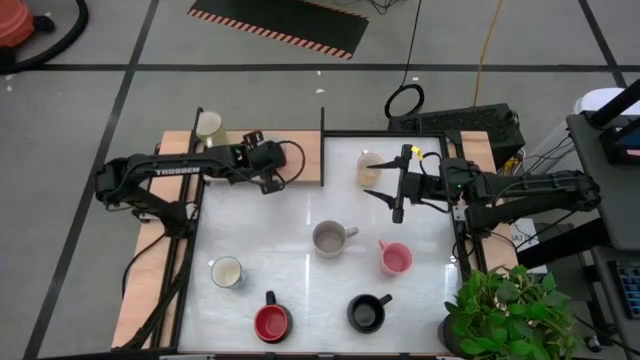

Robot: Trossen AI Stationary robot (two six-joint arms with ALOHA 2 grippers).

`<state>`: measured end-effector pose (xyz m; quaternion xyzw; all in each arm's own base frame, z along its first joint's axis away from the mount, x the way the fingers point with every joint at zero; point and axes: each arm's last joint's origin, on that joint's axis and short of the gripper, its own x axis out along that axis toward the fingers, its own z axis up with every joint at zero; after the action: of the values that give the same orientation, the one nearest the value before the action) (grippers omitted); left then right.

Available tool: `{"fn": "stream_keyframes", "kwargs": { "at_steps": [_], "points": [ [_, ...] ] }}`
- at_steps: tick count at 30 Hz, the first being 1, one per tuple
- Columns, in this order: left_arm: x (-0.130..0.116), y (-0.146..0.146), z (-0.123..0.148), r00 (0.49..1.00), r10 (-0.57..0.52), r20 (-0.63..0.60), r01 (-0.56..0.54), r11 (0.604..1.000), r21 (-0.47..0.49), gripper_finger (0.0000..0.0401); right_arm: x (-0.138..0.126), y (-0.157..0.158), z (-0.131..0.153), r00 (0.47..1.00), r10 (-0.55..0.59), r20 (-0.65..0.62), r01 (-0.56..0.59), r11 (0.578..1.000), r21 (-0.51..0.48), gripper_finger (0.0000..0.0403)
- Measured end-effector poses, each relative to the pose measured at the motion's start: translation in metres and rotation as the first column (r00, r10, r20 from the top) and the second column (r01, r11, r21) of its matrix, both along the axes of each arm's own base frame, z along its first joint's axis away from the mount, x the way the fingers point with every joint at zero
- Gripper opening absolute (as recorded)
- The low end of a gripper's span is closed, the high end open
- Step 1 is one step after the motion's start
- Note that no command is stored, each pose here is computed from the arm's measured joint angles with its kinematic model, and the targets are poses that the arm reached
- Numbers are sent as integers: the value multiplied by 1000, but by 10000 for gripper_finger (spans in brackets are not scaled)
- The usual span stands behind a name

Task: Place coffee mugs
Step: Put the red mug on the shelf

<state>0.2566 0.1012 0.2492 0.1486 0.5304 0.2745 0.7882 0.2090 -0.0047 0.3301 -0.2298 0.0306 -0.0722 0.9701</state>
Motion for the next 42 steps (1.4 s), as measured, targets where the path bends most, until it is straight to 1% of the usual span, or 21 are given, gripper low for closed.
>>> {"fn": "stream_keyframes", "kwargs": {
  "at_steps": [1, 2, 3, 5, 7, 8, 11, 13, 15, 16, 18, 19, 20, 21, 22, 25, 26, 29, 34, 38, 42],
  "points": [
    [0, 0, 0, 999, -26, -22, 26, 1000, 6, 59, 0, 0, 0, 1000, 0, 2, 0, 1000, -2, 257],
    [-2, -2, -2, 995, -69, -72, 69, 998, 4, 34, 0, 0, 0, 1000, 0, 3, 0, 1000, -2, 257],
    [-4, -4, -3, 985, -100, -140, 105, 994, 24, 22, 0, 0, 0, 1000, 0, 5, 0, 1000, -2, 257],
    [-5, -5, 2, 966, -178, -190, 190, 981, 49, 21, 0, 0, 1, 1000, 0, 6, 0, 1000, -2, 257],
    [-9, -9, 12, 938, -213, -275, 248, 964, 98, 21, 0, 0, 1, 1000, 0, 7, 0, 1000, -2, 257],
    [-11, -11, 18, 929, -229, -290, 268, 958, 103, 21, 0, 0, 1, 1000, 0, 7, 0, 1000, -2, 257],
    [-15, -13, 44, 931, -268, -248, 301, 948, 103, 21, 0, 0, 1, 1000, -1, 7, 1, 1000, -3, 257],
    [-20, -13, 65, 927, -332, -176, 347, 936, 62, 21, 0, 0, 1, 1000, -1, 6, 1, 1000, -8, 257],
    [-28, -15, 83, 904, -410, -118, 414, 910, 8, 21, 0, 0, 1, 1000, -1, 4, 1, 1000, -12, 257],
    [-31, -13, 91, 886, -455, -88, 456, 890, -14, 21, 0, 0, 0, 1000, -1, 2, 1, 1000, -13, 257],
    [-38, -10, 105, 829, -557, -40, 556, 830, -46, 21, 0, 0, 0, 1000, -1, 2, 1, 1000, -13, 257],
    [-43, -8, 110, 796, -603, -46, 602, 797, -48, 21, 0, 0, 0, 1000, -1, 2, 1, 1000, -13, 257],
    [-48, -6, 115, 772, -632, -59, 631, 775, -46, 21, 0, 0, 0, 1000, -1, 2, 1, 1000, -13, 257],
    [-52, -3, 119, 768, -637, -66, 635, 771, -46, 21, 0, 0, 0, 1000, -1, 1, 1, 1000, -14, 257],
    [-54, 1, 122, 776, -627, -67, 625, 779, -42, 21, 0, 0, 0, 1000, -1, 1, 1, 1000, -17, 257],
    [-61, 13, 122, 816, -573, -77, 572, 820, -39, 21, 0, 0, 0, 1000, -1, 1, 1, 1000, -20, 257],
    [-64, 17, 120, 825, -558, -92, 555, 830, -56, 21, 0, 0, 0, 1000, -1, 2, 1, 1000, -20, 257],
    [-76, 25, 110, 830, -539, -146, 524, 842, -130, 21, 0, 0, 1, 1000, -1, 4, 1, 1000, -21, 257],
    [-87, 37, 94, 802, -558, -215, 529, 829, -179, 21, 0, 0, 1, 1000, -1, 4, 1, 1000, -24, 257],
    [-92, 43, 86, 779, -575, -248, 541, 818, -196, 20, 0, 0, 1, 1000, -1, 4, 1, 1000, -24, 257],
    [-91, 45, 82, 781, -574, -247, 542, 819, -189, 20, 0, 0, 1, 1000, -1, 4, 1, 1000, -24, 257]
  ]
}}
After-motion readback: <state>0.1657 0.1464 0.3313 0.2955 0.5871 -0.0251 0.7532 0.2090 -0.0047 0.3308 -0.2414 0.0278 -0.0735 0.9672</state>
